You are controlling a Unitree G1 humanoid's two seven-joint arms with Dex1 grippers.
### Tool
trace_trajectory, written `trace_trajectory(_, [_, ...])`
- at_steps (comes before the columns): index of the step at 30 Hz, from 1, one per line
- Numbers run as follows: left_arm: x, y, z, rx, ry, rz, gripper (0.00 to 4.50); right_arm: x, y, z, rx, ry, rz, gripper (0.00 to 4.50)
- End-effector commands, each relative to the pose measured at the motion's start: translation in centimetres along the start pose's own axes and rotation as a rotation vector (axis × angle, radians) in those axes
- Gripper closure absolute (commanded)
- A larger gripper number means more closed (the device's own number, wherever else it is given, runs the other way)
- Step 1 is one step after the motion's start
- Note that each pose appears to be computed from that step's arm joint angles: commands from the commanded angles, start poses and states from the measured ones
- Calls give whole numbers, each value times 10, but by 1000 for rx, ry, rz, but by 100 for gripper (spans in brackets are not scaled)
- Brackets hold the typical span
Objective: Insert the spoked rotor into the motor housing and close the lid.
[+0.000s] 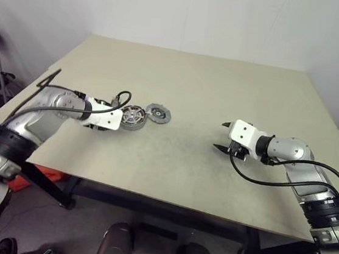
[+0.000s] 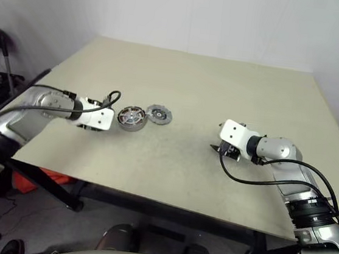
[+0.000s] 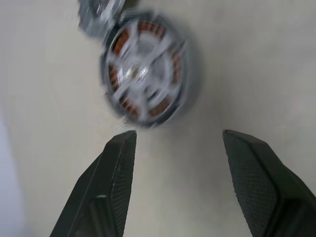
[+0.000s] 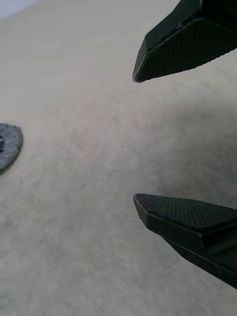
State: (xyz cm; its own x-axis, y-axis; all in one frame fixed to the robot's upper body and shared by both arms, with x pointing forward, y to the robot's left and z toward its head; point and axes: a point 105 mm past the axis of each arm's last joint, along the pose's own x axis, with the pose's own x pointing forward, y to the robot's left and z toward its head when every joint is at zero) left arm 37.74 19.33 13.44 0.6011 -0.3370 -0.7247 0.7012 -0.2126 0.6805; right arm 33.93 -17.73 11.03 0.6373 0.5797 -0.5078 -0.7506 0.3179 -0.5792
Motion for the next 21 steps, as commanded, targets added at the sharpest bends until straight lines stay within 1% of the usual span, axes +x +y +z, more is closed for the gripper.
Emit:
trace_trajectory(1, [3, 18, 1, 90, 12, 16, 152, -5, -12, 13, -26, -41, -42, 81])
trace_trajectory(5, [8, 24, 3, 169, 15, -27, 152, -10, -19, 15, -26, -49, -79, 81])
trace_trajectory(10, [11, 20, 2, 254, 16, -86, 152, -14, -18, 15, -20, -53, -95, 81])
trace_trajectory(16, [8, 25, 3, 294, 7, -99, 152, -17, -16, 11, -13, -45, -107, 81])
trace_trajectory(21, [19, 23, 10, 303, -10, -105, 152, -16, -19, 15, -25, -53, -110, 81])
